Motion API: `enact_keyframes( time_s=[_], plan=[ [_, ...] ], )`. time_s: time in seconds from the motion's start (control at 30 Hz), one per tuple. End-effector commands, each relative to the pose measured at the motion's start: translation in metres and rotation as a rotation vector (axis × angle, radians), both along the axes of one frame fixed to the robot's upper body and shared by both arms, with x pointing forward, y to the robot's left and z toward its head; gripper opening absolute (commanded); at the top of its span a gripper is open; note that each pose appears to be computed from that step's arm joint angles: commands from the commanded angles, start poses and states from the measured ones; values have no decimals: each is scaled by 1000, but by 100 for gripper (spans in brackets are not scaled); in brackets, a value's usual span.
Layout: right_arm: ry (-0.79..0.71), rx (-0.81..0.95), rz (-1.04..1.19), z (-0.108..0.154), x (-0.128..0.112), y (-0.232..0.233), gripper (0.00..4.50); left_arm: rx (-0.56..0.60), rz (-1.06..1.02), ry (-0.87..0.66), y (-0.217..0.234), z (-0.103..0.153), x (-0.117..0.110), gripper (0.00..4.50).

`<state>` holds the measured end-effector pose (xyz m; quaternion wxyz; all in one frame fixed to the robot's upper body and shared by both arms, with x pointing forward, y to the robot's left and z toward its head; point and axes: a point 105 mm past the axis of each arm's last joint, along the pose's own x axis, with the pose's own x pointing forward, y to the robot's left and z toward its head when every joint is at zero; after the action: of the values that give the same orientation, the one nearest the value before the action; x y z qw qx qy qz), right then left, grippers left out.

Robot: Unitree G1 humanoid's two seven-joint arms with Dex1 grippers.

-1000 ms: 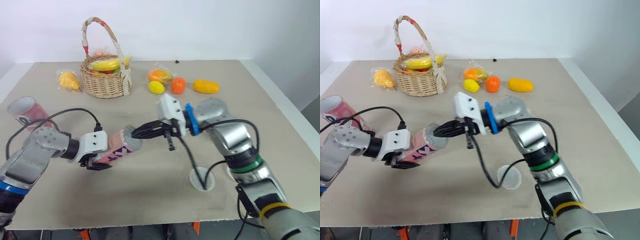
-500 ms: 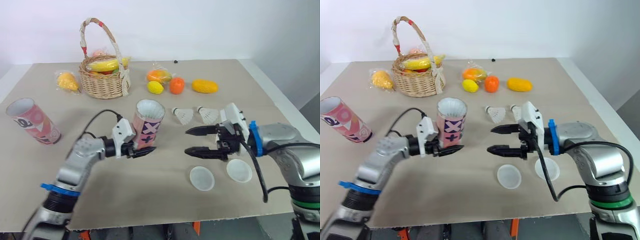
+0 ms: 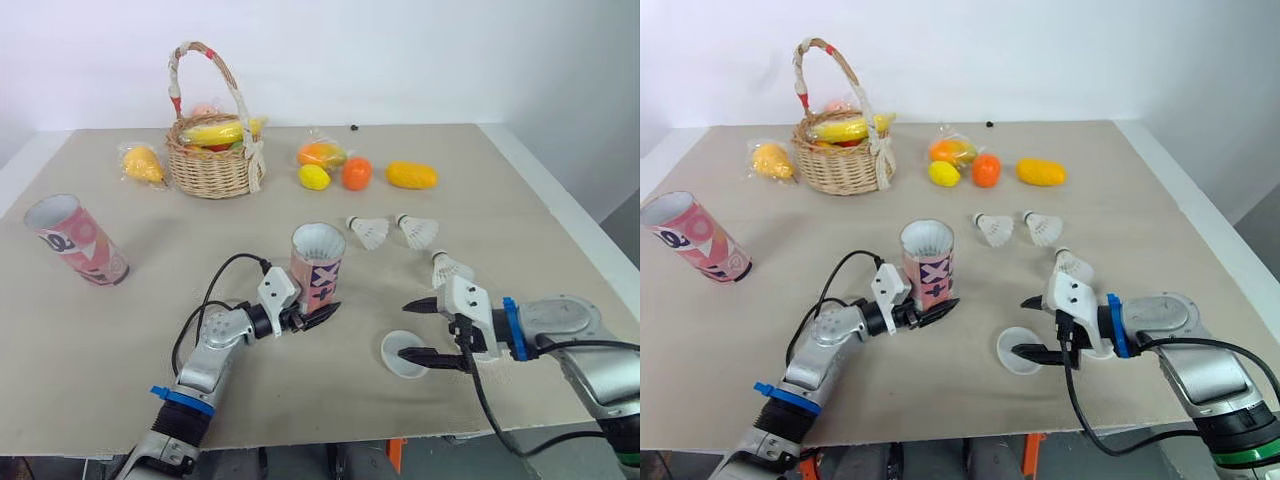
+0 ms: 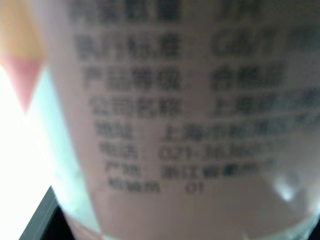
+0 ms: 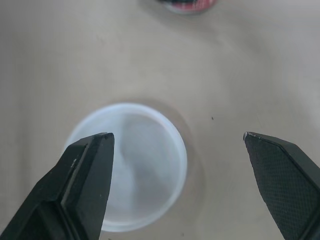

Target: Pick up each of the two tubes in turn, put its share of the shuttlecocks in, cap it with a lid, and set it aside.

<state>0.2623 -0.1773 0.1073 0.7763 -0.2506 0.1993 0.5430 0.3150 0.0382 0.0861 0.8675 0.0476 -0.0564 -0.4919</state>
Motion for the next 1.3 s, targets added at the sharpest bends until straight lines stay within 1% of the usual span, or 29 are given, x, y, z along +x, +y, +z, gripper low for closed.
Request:
enact_keyframes(
  time_s=[0.03, 0.2, 0.23, 0.3, 0.37, 0.43, 0.5, 0.53, 0.57, 0.63, 0.7, 0.73, 0.8, 0.93, 1.03, 1.1, 1.13, 1.2, 1.3],
  plan=[
    [-18, -2, 6, -5, 2, 1, 441, 11, 17, 46, 1, -22, -3, 326],
    [-21, -11, 13, -10, 3, 2, 441, -1, 2, 94, -2, -34, -10, 326],
    [-23, -12, 13, -10, 4, 1, 405, -8, 4, 101, -2, -34, -10, 326],
    [-25, -13, 15, -10, 4, 1, 362, -12, 6, 106, -3, -35, -11, 326],
    [-29, -18, 20, -10, 5, 1, 243, -11, 2, 111, -3, -36, -12, 326],
    [-31, -19, 24, -11, 5, 2, 172, -11, 0, 115, -4, -37, -13, 326],
    [-32, -20, 28, -11, 6, 3, 74, -12, 1, 115, -5, -37, -13, 326],
    [-32, -20, 30, -11, 6, 3, 12, -13, 3, 113, -5, -37, -13, 326],
    [-33, -23, 33, -11, 6, 3, 4, -10, 3, 110, -5, -36, -13, 326],
    [-41, -22, 42, -6, 7, 4, 4, -2, 2, 102, -6, -36, -12, 326],
    [-69, 50, 61, 19, 11, 12, 4, -9, 4, 96, -6, -32, -10, 326],
    [-95, 99, 77, 40, 14, 19, 4, -9, 3, 95, -6, -32, -10, 326],
    [-124, 155, 99, 66, 18, 30, 4, -6, 2, 96, -5, -32, -9, 326],
    [-302, 311, 168, 146, 32, 66, 4, -8, 6, 92, -5, -32, -8, 326],
    [-387, 392, 212, 186, 35, 92, 4, -12, 13, 81, -7, -31, -6, 326],
    [-418, 406, 224, 198, 38, 107, 4, -17, 18, 78, -7, -31, -5, 326],
    [-428, 399, 231, 200, 40, 114, 4, -19, 20, 78, -8, -31, -5, 326],
    [-429, 371, 252, 197, 41, 126, 4, -25, 28, 78, -9, -32, -4, 326],
    [-405, 307, 276, 182, 41, 132, 4, -28, 37, 74, -9, -32, -4, 326]
  ],
)
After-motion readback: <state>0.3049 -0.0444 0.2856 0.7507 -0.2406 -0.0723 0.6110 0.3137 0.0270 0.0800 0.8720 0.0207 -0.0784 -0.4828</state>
